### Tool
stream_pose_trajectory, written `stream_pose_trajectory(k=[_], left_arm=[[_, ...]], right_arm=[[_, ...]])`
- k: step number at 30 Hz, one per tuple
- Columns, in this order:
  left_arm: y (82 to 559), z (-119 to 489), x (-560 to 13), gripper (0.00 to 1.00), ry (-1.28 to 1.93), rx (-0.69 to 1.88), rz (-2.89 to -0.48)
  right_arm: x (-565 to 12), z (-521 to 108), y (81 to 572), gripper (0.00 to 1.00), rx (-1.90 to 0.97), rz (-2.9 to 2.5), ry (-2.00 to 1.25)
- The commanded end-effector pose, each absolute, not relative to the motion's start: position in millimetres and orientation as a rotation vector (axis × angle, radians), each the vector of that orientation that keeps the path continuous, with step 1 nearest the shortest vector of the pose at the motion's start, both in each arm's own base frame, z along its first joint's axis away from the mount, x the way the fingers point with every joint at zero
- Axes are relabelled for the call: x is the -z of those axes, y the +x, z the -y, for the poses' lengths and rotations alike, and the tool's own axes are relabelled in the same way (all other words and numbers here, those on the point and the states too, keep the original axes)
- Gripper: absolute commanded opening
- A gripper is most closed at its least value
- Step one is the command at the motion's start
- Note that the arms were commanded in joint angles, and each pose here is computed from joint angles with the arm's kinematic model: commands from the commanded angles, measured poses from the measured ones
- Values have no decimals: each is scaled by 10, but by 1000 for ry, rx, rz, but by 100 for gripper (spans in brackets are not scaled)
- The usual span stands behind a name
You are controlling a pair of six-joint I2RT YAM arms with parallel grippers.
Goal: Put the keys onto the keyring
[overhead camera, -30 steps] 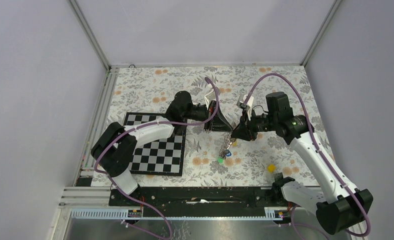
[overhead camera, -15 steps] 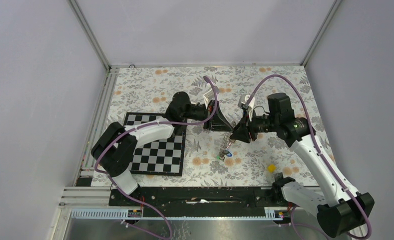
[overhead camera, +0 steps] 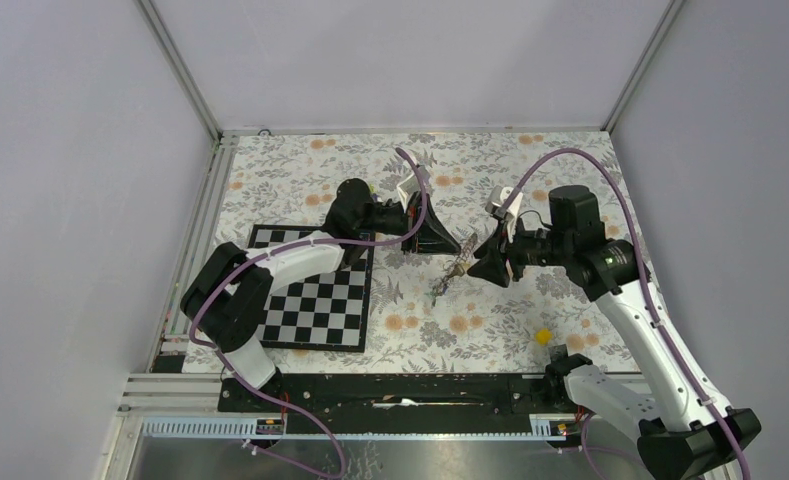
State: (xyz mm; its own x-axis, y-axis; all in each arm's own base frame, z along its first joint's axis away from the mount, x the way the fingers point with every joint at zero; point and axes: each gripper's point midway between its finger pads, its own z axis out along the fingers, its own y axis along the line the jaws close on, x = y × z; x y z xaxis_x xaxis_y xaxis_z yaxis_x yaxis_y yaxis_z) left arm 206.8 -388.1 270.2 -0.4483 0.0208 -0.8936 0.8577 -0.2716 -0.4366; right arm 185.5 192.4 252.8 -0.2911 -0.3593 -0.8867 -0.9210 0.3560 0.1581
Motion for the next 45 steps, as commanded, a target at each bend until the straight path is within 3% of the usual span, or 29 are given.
stream_pose_trajectory(k=[1,20,32,38,41,45], left_arm=[[1978,3833,-2907,0,1202,1739,-1191],[1896,3834,-2875,0,1240,1764,-1167],[1884,3850,-2830,0,1250,1765,-1174],[1884,3865,-2812,0,1258,1759,-1178],[1901,3872,-2797,0,1259,1746,-1185],[1943,3894,-2759,0,1274,1715,-1199]], right_arm=[[-2715,-1926,1876,51,-888,-1788,-1120],[-2751,-2114,1956,36,-1028,-1748,-1133],[-2740,-2140,1951,17,-1055,-1745,-1138],[-2720,-2147,1945,12,-1067,-1745,-1139],[-2724,-2141,1945,0,-1059,-1744,-1144],[-2709,-2091,1975,0,-1003,-1767,-1162]])
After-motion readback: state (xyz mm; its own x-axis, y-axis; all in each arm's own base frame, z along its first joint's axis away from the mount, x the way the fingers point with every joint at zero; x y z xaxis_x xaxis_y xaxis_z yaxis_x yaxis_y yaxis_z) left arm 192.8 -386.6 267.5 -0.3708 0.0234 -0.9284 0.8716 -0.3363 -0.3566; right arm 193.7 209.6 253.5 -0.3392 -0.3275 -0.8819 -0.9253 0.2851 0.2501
